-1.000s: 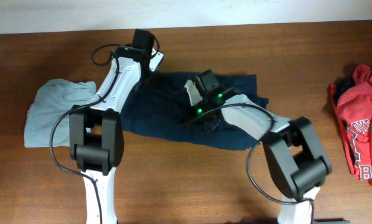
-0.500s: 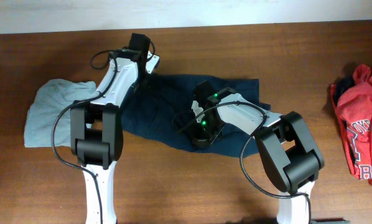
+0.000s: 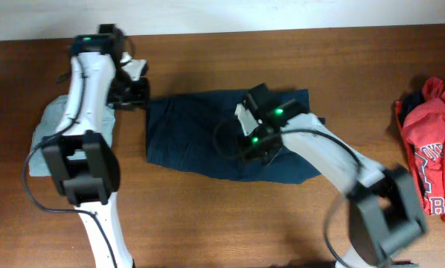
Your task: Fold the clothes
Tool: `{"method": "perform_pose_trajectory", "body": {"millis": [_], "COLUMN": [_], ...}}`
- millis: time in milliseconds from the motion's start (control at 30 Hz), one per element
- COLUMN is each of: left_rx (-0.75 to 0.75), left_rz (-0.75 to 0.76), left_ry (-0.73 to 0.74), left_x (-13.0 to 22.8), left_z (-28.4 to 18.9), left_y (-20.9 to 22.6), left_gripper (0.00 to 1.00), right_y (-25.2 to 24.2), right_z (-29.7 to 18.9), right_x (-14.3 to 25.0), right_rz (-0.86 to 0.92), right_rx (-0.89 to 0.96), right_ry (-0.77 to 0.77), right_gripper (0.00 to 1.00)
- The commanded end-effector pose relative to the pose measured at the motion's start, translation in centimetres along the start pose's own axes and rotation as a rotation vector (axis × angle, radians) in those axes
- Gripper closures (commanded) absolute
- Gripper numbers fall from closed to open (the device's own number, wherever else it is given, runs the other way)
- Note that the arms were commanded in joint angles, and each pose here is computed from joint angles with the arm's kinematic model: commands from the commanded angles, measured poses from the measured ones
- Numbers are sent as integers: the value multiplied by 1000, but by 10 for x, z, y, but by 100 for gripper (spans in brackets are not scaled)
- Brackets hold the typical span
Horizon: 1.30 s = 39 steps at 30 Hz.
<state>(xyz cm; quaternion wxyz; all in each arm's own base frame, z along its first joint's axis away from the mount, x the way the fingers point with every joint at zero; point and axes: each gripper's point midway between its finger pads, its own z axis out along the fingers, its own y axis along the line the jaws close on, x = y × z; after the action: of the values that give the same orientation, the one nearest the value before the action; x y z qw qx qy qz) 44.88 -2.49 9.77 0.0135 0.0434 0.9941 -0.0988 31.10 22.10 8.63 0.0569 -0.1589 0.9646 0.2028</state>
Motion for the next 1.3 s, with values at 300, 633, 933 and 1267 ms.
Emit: {"method": "perform_pose_trajectory", "body": {"millis": [300,633,933,1267], "left_rx": [514,391,388,387], "left_rz": [-157,-235,-74,-21], "left_ry": [38,11,14,15], "left_x": [45,52,46,44], "left_z": [36,103,120,124], "left_y": [5,27,-24,-43], "left_gripper": [44,23,19,68], "right_y": [-20,-26,-25,-25], "right_z": [-77,-78,-78,-78], "right_x": [-11,-8,-10,-10], "right_rz": [0,19,16,16], "right_rx": [133,135,134,134], "right_ry": [-198,-184,-195,-194], "right_gripper": [30,35,36,37]}}
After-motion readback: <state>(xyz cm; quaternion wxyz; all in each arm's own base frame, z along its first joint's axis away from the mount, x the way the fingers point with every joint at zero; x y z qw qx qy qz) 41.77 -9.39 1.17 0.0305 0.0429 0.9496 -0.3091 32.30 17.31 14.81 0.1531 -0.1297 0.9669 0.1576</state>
